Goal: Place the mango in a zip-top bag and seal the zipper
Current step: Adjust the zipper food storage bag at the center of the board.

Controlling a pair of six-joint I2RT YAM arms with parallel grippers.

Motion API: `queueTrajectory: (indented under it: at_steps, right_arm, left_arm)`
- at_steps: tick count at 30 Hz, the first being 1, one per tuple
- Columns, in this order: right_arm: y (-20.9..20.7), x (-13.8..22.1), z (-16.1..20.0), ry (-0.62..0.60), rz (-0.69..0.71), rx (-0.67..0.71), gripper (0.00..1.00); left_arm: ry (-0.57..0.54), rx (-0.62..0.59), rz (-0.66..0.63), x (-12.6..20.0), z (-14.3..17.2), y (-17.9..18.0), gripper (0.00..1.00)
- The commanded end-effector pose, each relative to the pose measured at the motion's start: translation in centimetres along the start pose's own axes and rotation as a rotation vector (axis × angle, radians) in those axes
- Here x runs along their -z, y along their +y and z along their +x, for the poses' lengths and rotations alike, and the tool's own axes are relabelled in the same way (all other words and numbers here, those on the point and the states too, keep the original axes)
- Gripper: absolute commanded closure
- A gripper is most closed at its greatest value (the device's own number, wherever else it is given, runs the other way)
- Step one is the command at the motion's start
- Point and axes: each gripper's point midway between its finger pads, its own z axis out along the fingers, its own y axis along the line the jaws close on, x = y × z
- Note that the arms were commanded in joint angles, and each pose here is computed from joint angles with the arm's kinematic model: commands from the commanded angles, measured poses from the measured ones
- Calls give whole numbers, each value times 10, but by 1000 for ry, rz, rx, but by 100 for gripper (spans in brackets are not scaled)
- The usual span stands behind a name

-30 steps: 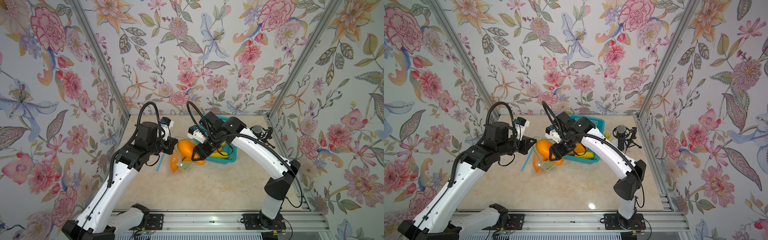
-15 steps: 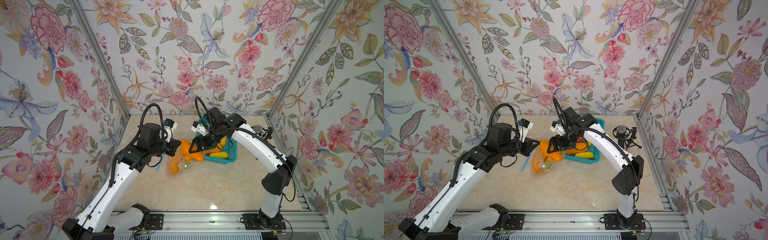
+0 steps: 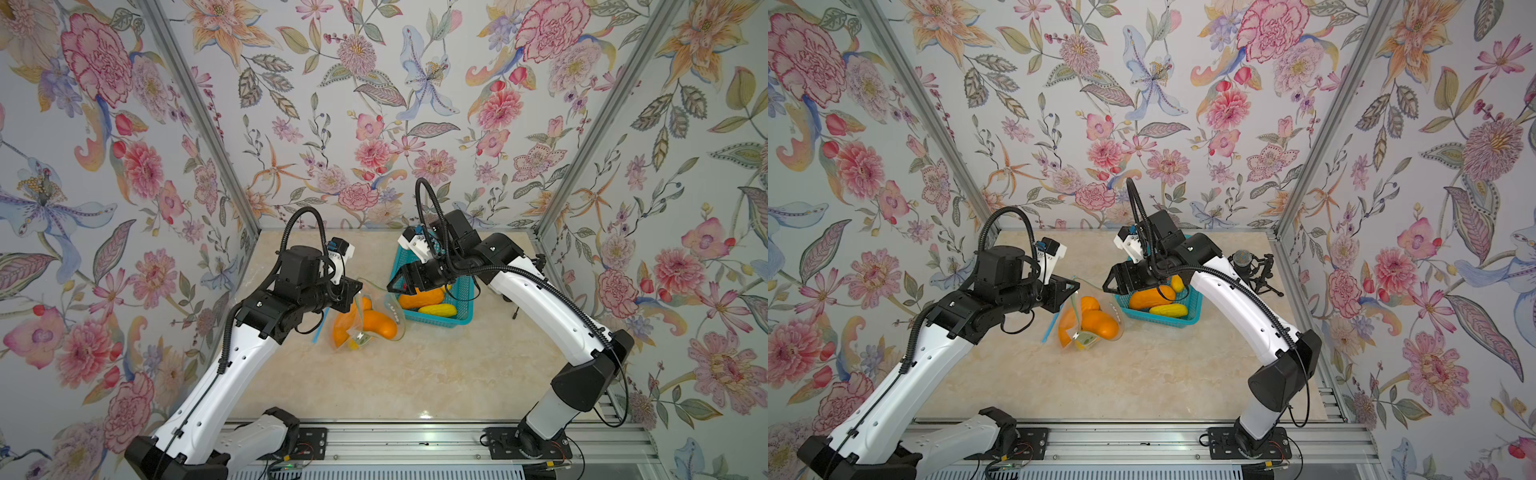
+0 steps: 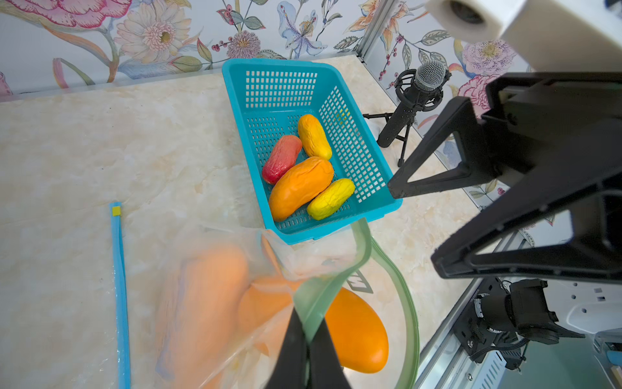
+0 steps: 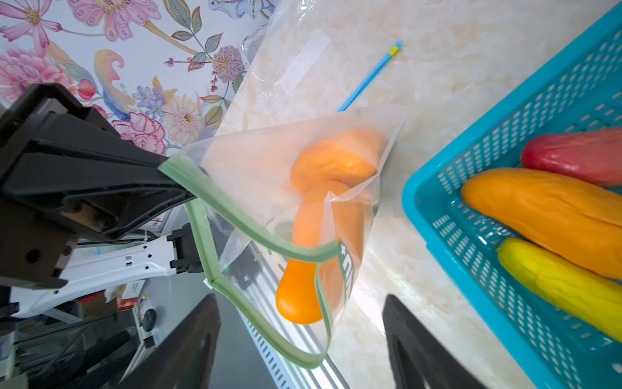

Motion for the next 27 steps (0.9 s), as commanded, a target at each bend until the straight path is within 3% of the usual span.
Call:
queueTrajectory:
  at_steps: [1, 14, 19, 23, 27]
  right_arm:
    - [-11, -2, -2, -53, 187, 158, 24]
    - [-30, -39, -9, -55, 264, 201, 31]
    - [-28, -52, -12, -42, 234, 192, 57]
    - [-30, -53, -16, -47, 228, 174, 86]
    - [-29, -45, -26, -80, 217, 133, 95]
  left_arm:
    - [-28, -34, 14, 1, -12, -6, 100]
    - [-30, -40, 24, 5, -10, -9, 100]
    - [-29, -46, 21, 5, -10, -8, 100]
    - [-31, -50, 14, 6, -10, -8, 100]
    - [-37, -52, -5, 7, -12, -5, 100]
